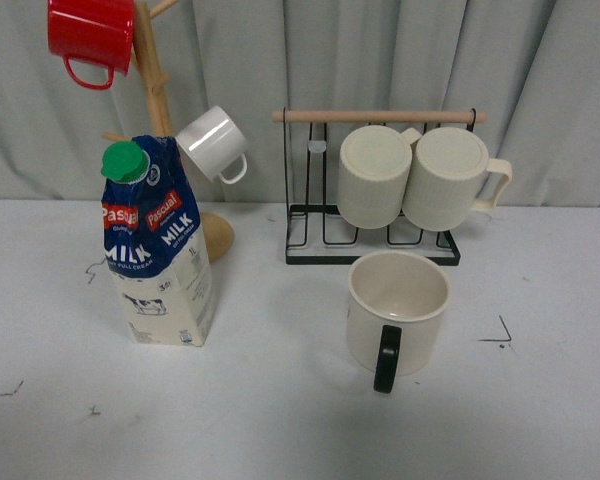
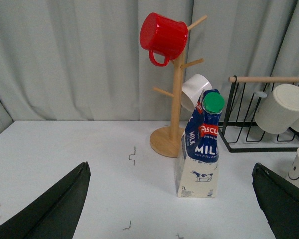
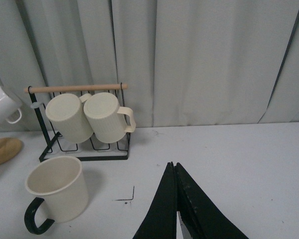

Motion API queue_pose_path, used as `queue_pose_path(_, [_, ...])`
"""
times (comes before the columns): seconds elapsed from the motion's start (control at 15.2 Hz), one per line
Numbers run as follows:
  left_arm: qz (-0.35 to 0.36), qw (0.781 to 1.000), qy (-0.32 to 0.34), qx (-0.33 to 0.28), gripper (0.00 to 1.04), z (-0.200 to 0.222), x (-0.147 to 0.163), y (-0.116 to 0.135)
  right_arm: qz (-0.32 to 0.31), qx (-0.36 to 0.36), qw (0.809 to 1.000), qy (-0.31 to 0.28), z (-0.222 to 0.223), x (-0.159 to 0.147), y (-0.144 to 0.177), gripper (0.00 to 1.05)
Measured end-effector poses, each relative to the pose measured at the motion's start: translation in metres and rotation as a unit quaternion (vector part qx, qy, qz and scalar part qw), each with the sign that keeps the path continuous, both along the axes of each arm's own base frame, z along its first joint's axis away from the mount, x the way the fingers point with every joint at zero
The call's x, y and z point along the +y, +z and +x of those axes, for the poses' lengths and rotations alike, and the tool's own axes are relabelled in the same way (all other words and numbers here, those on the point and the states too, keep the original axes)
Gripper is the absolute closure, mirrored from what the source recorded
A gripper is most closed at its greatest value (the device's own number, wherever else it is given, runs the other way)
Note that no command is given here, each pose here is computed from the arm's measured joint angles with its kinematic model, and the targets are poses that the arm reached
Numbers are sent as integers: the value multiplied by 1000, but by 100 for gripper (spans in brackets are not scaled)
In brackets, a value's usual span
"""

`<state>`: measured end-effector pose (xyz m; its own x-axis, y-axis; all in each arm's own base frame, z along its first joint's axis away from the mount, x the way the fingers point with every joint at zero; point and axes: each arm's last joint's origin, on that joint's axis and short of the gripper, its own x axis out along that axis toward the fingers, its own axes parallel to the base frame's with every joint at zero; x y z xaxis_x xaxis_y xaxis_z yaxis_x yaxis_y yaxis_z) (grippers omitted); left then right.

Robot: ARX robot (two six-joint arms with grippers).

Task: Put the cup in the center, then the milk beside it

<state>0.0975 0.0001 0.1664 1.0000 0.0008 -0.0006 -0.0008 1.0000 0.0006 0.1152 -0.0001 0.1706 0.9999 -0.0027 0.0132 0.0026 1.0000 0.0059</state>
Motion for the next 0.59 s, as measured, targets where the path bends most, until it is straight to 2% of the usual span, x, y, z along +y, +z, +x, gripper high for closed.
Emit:
queue_pose_path(0.4, [0,1000,0,0,7,0,0,0,0,0,1000,0,-7,0,-1,103])
queue_pose_path(0.46, [0,1000,0,0,7,0,0,0,0,17,1000,0,-11,0,-4,103])
queue_pose_path(0.59, [0,1000,0,0,7,0,0,0,0,-5,1000,1,-18,0,-1,103])
